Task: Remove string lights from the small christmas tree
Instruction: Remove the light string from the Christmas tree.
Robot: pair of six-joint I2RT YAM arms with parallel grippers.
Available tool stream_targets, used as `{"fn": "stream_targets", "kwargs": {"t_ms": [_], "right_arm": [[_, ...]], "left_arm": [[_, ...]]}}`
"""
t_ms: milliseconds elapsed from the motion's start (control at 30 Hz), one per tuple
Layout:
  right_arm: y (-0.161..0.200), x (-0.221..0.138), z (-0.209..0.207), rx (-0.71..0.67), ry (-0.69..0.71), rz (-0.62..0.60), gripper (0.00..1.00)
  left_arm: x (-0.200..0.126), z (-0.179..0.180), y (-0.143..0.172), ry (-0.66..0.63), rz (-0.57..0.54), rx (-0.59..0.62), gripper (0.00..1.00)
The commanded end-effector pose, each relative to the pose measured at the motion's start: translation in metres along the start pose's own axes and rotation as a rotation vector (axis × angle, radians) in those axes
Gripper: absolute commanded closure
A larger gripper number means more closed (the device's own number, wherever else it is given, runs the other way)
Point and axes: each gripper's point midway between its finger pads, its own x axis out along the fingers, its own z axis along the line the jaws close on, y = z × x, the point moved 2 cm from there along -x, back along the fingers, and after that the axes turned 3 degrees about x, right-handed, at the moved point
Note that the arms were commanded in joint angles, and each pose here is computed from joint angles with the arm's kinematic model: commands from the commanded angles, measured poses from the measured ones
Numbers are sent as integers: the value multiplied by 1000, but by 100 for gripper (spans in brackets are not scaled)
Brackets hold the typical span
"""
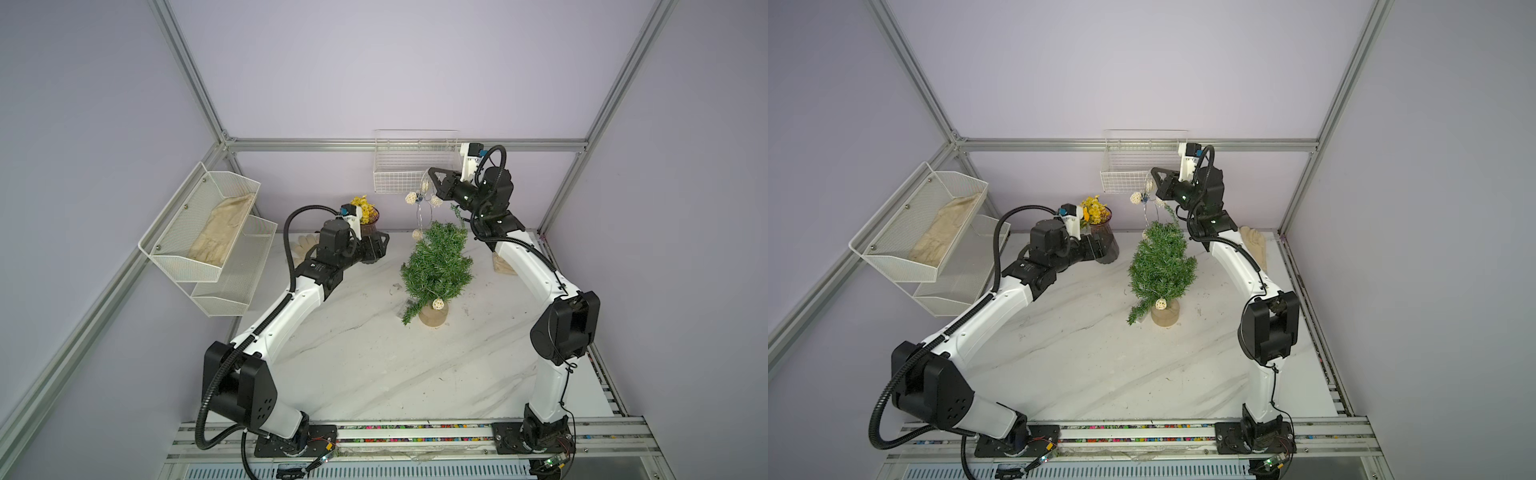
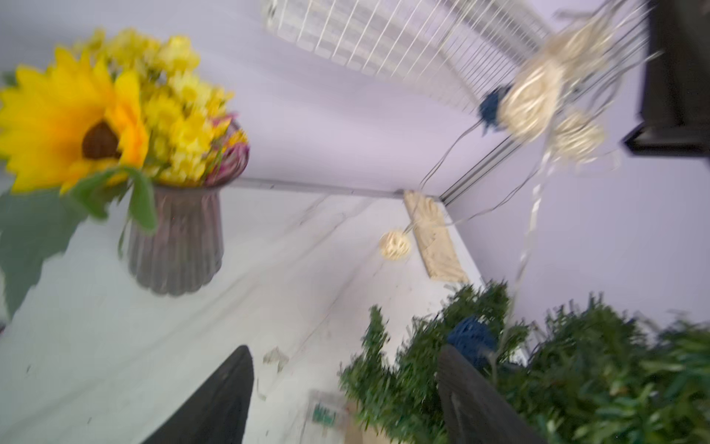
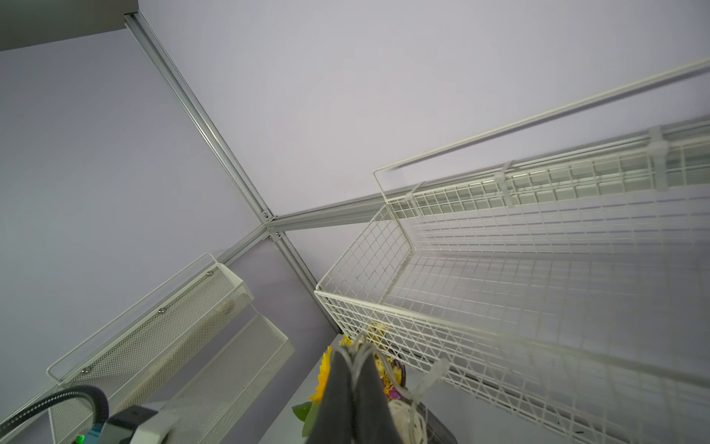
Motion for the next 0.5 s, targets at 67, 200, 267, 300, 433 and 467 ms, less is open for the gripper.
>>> {"fn": "stream_targets", "kwargs": {"t_ms": [67,200,267,300,433,467], "right_arm": [[-5,8,10,1,-86,29,100],[-3,10,7,-6,-91,45,100],[-2,12,7,-6,-98,53,100],[0,13,7,-5,-104,61,100],[4,16,8,4,-129,79,100],[3,16,8,4,-131,81,100]], "left_arm": [[-15,-66,-93,273,-251,223,20],[-9,-81,-111,355,-341,319,19],[0,-83,-118,360,-352,355,20],[8,-83,-119,364,-338,366,20],[30,-85,-127,404,-323,397,19],[35,-86,-127,425,-321,403,19]]}}
